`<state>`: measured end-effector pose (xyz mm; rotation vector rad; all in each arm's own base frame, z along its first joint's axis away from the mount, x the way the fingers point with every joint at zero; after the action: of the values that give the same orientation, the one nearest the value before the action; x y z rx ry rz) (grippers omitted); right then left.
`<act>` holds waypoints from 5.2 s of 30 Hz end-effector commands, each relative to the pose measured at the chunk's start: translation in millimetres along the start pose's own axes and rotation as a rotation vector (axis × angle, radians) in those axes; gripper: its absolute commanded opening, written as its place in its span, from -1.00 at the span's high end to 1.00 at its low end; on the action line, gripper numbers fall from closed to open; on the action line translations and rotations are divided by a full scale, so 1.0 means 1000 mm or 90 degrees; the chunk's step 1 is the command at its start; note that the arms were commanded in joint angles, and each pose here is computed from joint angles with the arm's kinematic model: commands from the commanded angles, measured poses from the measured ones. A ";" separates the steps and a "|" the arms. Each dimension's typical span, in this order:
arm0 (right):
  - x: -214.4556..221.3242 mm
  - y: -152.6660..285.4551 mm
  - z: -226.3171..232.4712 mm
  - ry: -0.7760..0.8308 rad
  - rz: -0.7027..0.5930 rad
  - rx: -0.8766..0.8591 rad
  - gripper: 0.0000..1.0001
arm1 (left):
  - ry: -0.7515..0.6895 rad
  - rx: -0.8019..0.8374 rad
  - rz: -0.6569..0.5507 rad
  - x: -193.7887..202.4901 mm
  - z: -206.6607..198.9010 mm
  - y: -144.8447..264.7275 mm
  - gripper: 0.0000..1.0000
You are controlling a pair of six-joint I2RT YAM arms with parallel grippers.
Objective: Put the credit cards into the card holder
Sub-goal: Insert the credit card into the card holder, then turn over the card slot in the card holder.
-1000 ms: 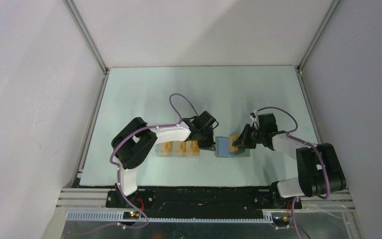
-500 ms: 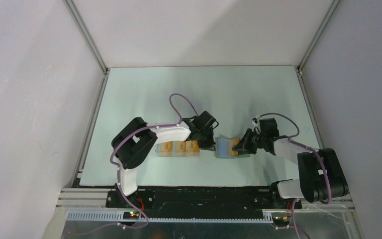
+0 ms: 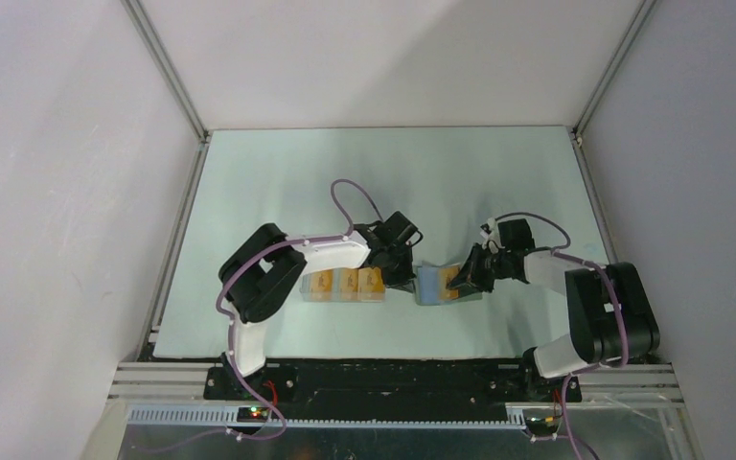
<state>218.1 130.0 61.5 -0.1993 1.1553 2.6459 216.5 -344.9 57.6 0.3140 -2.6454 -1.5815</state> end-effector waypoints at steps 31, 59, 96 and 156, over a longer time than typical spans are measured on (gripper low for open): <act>0.001 0.001 0.016 0.136 0.140 0.172 -0.30 | -0.022 -0.027 0.017 -0.003 0.017 -0.020 1.00; 0.007 -0.014 0.058 0.261 0.168 0.180 -0.61 | -0.020 -0.024 0.034 -0.002 0.015 -0.025 1.00; -0.018 0.020 0.102 0.274 0.071 0.133 -0.69 | 0.088 0.104 -0.175 -0.030 0.081 0.142 -0.22; 0.004 0.003 -0.019 -0.019 0.146 0.225 1.00 | -0.005 0.118 0.031 -0.006 -0.042 -0.011 0.14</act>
<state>215.1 115.8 59.0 0.0362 1.6697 2.5688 227.0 -373.5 66.5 0.2676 -2.7472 -1.3390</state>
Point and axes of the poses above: each gripper's point midway between its finger pads, its own y axis back along the fingers, its own z axis along the line the jaws close on, x = y × z, the point moved 5 cm from there along y, back along the fingers, and after that the axes turned 9 degrees about y, right-handed, at the moved point
